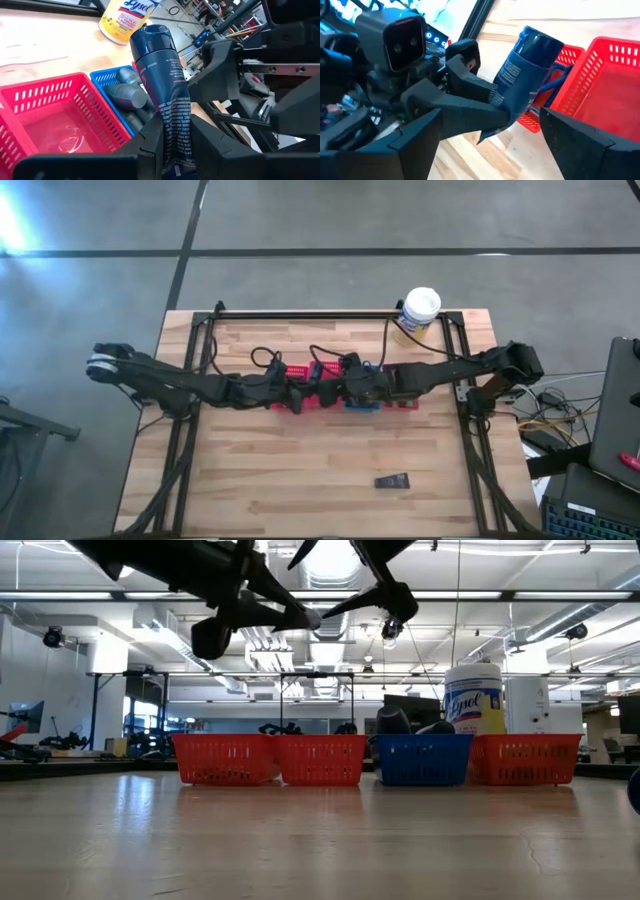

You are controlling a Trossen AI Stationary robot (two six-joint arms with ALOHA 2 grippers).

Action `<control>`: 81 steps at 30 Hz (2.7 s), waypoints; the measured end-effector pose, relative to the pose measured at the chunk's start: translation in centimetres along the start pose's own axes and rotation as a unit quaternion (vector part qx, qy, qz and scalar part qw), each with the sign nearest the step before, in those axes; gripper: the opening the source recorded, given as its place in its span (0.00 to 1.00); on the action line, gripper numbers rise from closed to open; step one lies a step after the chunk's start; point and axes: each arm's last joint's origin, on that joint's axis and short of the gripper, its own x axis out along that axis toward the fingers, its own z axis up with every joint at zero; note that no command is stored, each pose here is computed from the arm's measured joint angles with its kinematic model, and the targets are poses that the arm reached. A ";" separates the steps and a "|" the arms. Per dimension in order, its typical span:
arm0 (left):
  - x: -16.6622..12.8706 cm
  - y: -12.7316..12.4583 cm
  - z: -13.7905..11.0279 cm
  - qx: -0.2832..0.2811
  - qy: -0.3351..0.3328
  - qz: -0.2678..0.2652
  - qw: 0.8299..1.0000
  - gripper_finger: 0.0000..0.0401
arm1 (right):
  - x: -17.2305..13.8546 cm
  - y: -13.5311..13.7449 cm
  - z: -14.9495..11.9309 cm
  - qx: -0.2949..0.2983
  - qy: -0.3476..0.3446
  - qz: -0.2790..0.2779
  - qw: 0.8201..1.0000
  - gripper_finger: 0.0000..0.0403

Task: Pick & Place Travel size toiletries
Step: Put the blue shave cream into the middle red bin

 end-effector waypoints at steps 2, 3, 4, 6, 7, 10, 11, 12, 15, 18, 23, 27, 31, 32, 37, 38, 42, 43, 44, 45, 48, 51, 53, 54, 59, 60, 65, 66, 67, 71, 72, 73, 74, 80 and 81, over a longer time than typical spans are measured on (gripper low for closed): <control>0.1 0.0 0.0 0.001 -0.002 -0.002 1.000 0.19 | 0.0 -0.1 0.3 0.007 -0.004 -0.004 1.000 0.81; 0.1 0.0 -0.1 0.002 -0.001 -0.002 1.000 0.19 | 0.1 -0.2 0.5 0.008 -0.007 -0.005 1.000 0.81; 0.1 0.0 -0.1 0.002 -0.001 -0.001 1.000 0.19 | 0.1 -0.3 0.8 0.010 -0.009 -0.006 1.000 0.81; 0.1 0.0 -0.1 0.002 -0.003 -0.001 1.000 0.19 | 0.5 -0.6 1.3 0.016 -0.012 -0.010 1.000 0.82; 0.1 0.0 0.0 0.002 -0.005 -0.002 1.000 0.19 | 0.7 -0.7 1.5 0.022 -0.010 -0.010 1.000 0.82; 0.2 -0.1 0.1 0.009 -0.010 -0.004 1.000 0.19 | 1.9 -1.4 1.8 0.031 0.002 -0.019 0.999 0.82; 0.2 -0.1 0.1 0.011 -0.010 -0.004 1.000 0.19 | 2.3 -1.7 1.9 0.034 0.009 -0.021 0.999 0.82; 0.2 -0.1 0.1 0.012 -0.009 -0.004 1.000 0.19 | 2.6 -1.8 1.9 0.037 0.013 -0.019 0.999 0.81; 0.2 0.0 0.1 0.013 -0.013 0.001 1.000 0.19 | 2.9 -1.8 2.0 0.038 0.008 -0.014 0.999 0.79; 0.2 0.3 0.0 0.017 -0.008 0.010 1.000 0.19 | 2.8 -1.7 2.1 0.036 -0.001 -0.015 0.999 0.75; 0.4 0.6 0.2 0.023 -0.014 0.021 0.999 0.19 | 2.9 -1.8 2.3 0.040 0.003 -0.013 0.999 0.68; 0.5 0.8 0.4 0.024 -0.012 0.021 0.999 0.19 | 3.4 -2.2 2.2 0.041 0.005 -0.021 0.999 0.63; 0.5 0.8 0.4 0.032 -0.009 0.016 0.999 0.19 | 3.9 -2.4 2.4 0.047 0.006 -0.024 0.999 0.60; 0.5 0.8 0.4 0.033 -0.007 0.017 0.999 0.19 | 3.9 -2.5 2.4 0.047 0.006 -0.024 0.999 0.59; 0.5 0.8 0.4 0.036 -0.002 0.014 0.999 0.19 | 3.9 -2.5 2.5 0.044 -0.001 -0.026 0.999 0.55; 0.5 0.8 0.4 0.036 -0.002 0.014 0.999 0.19 | 3.9 -2.5 2.5 0.045 -0.001 -0.025 0.999 0.54; 0.5 0.9 0.4 0.045 -0.001 0.015 0.999 0.19 | 4.1 -2.5 2.6 0.045 -0.003 -0.025 0.999 0.48; 0.5 0.9 0.3 0.048 0.001 0.015 0.999 0.20 | 4.1 -2.5 2.6 0.045 -0.003 -0.025 0.999 0.46; 0.5 0.9 0.3 0.049 0.002 0.016 0.999 0.20 | 4.1 -2.6 2.6 0.044 -0.003 -0.025 0.999 0.44; 0.5 0.9 0.3 0.049 0.003 0.016 0.999 0.20 | 4.1 -2.6 2.6 0.043 -0.003 -0.025 0.999 0.42; 0.5 1.0 0.3 0.050 0.004 0.019 0.999 0.25 | 4.1 -2.7 2.8 0.034 -0.004 -0.028 0.999 0.35; 0.5 1.0 0.2 0.052 0.007 0.022 0.998 0.34 | 4.2 -2.9 2.9 0.029 -0.003 -0.038 0.999 0.29; 0.5 1.1 0.2 0.055 0.009 0.028 0.998 0.41 | 4.2 -3.3 3.0 0.026 -0.002 -0.053 0.998 0.26; 0.5 1.2 0.1 0.056 0.011 0.030 0.998 0.44 | 4.2 -3.5 3.1 0.025 -0.001 -0.062 0.998 0.25; 0.2 1.4 -0.4 0.068 0.062 0.028 0.995 0.59 | 4.3 -4.7 3.5 0.018 0.003 -0.108 0.994 0.20; 0.1 1.5 -0.6 0.071 0.082 0.027 0.994 0.62 | 4.4 -4.9 3.7 0.019 0.007 -0.114 0.993 0.20; -0.8 1.9 -1.3 0.095 0.141 0.043 0.984 0.69 | 5.0 -6.1 4.1 0.019 0.033 -0.133 0.990 0.18; -1.0 1.9 -1.4 0.098 0.145 0.046 0.983 0.69 | 5.4 -6.5 4.0 0.022 0.038 -0.138 0.990 0.19; -1.1 1.9 -1.4 0.101 0.147 0.048 0.983 0.69 | 5.8 -6.6 4.0 0.028 0.041 -0.138 0.989 0.19; -1.9 1.7 -1.0 0.123 0.141 0.044 0.981 0.69 | 7.4 -8.0 3.3 0.045 0.082 -0.150 0.984 0.22; -2.0 1.7 -0.9 0.129 0.140 0.046 0.981 0.69 | 7.8 -8.3 3.1 0.053 0.094 -0.153 0.982 0.22; -2.1 1.7 -0.8 0.133 0.136 0.047 0.981 0.69 | 8.2 -8.6 2.8 0.056 0.102 -0.157 0.981 0.23; -2.3 1.6 -0.6 0.138 0.131 0.046 0.981 0.69 | 8.6 -8.7 2.6 0.062 0.108 -0.156 0.980 0.23; -3.1 1.7 -0.1 0.167 0.125 0.060 0.976 0.69 | 9.4 -8.8 2.5 0.067 0.097 -0.162 0.980 0.27; -3.1 1.7 0.0 0.169 0.124 0.059 0.976 0.69 | 9.3 -8.8 2.7 0.065 0.093 -0.164 0.980 0.28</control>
